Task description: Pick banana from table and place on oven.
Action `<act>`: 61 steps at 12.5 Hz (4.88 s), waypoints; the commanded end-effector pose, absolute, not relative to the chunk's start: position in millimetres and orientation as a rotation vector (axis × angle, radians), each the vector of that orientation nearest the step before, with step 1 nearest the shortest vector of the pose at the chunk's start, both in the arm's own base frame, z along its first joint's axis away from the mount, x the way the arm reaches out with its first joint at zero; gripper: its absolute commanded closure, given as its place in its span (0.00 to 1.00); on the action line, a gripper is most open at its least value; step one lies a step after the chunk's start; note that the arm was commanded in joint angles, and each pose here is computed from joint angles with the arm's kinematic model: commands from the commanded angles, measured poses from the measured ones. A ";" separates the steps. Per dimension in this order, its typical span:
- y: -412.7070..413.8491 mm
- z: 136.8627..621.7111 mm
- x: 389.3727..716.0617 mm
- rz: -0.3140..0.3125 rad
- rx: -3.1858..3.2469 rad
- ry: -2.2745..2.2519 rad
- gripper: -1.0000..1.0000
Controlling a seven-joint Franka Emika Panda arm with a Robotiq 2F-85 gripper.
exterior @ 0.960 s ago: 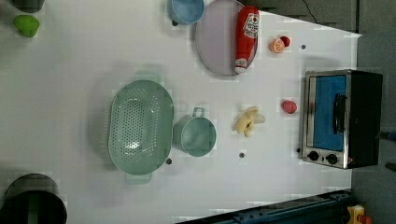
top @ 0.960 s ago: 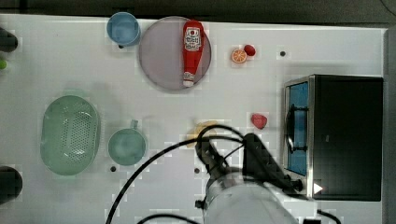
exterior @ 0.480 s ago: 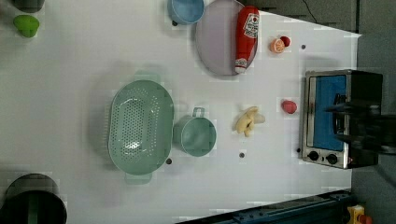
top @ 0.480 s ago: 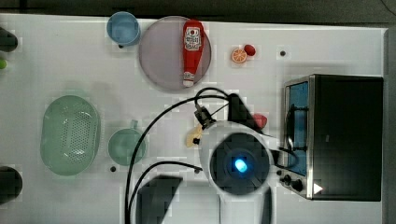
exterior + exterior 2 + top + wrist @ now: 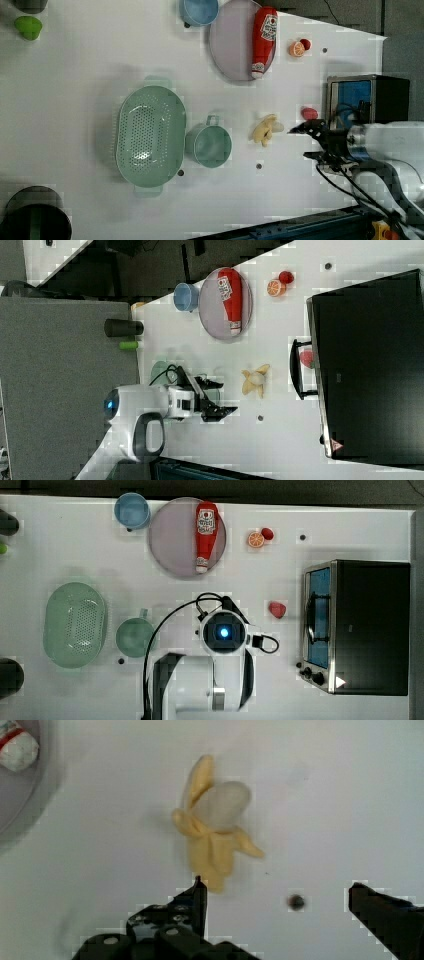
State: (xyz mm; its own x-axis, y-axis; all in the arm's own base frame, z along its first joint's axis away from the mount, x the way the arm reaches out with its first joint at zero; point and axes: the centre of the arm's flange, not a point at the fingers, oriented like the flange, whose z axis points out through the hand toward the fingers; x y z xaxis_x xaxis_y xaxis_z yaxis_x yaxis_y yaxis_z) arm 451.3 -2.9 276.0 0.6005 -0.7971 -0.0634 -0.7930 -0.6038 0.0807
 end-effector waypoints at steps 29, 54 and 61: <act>-24.2 486.2 515.0 0.071 2.778 -1.513 0.73; -277.8 467.0 533.3 0.178 2.823 -0.891 0.00; -85.3 572.1 509.8 0.099 2.661 -1.570 0.00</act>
